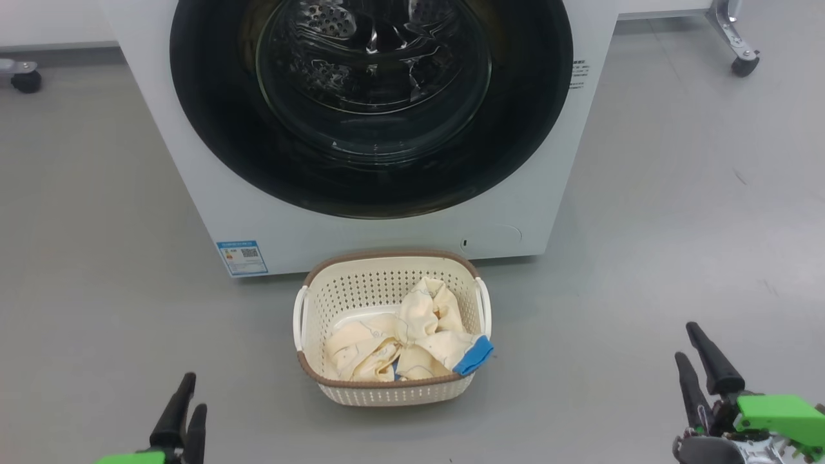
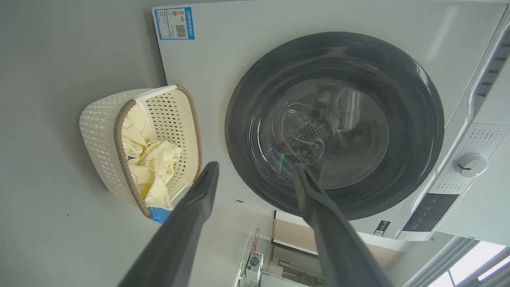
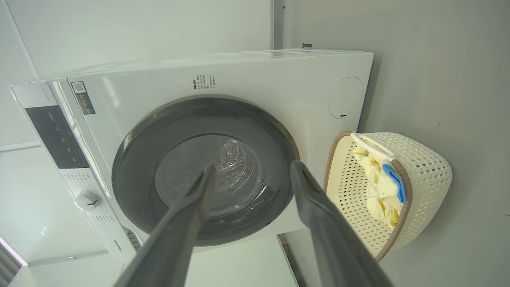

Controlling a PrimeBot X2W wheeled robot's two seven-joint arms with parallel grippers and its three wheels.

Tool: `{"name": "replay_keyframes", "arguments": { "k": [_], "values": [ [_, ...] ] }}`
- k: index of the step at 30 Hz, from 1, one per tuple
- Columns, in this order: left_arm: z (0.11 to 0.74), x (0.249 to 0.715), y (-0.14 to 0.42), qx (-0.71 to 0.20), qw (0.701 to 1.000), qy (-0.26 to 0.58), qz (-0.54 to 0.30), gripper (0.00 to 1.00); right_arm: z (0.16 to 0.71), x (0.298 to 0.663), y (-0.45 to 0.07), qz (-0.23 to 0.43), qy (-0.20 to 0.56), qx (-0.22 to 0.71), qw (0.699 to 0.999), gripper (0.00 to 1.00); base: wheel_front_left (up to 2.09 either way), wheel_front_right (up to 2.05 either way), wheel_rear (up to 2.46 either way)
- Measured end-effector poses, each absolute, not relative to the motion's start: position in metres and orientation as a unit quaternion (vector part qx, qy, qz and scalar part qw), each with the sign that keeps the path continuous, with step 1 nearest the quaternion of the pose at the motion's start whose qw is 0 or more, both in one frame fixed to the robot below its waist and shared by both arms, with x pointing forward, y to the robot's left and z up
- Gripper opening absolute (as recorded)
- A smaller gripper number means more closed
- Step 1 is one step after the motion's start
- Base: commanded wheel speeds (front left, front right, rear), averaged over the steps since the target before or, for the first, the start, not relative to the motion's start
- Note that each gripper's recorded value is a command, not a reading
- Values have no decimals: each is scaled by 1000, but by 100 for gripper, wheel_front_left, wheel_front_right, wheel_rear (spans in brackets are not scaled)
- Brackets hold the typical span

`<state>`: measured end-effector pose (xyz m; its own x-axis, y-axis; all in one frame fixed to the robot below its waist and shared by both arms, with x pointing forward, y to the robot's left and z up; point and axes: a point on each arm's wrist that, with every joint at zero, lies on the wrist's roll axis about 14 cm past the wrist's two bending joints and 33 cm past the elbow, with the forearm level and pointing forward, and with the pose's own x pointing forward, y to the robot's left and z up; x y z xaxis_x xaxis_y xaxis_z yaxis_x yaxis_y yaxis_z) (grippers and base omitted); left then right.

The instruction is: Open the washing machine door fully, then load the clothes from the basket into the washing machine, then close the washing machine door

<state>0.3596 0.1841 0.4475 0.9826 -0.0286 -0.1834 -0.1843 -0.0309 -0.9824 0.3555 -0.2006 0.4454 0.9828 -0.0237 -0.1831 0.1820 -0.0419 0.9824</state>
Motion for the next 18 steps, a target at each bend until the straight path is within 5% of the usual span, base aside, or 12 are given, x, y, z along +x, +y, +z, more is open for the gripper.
{"name": "replay_keyframes", "arguments": {
  "k": [18],
  "values": [
    [454, 359, 188, -715, 695, 54, 62, 100, 447, 355, -201, -80, 47, 702, 706, 100, 0, 0, 0]
  ]
}}
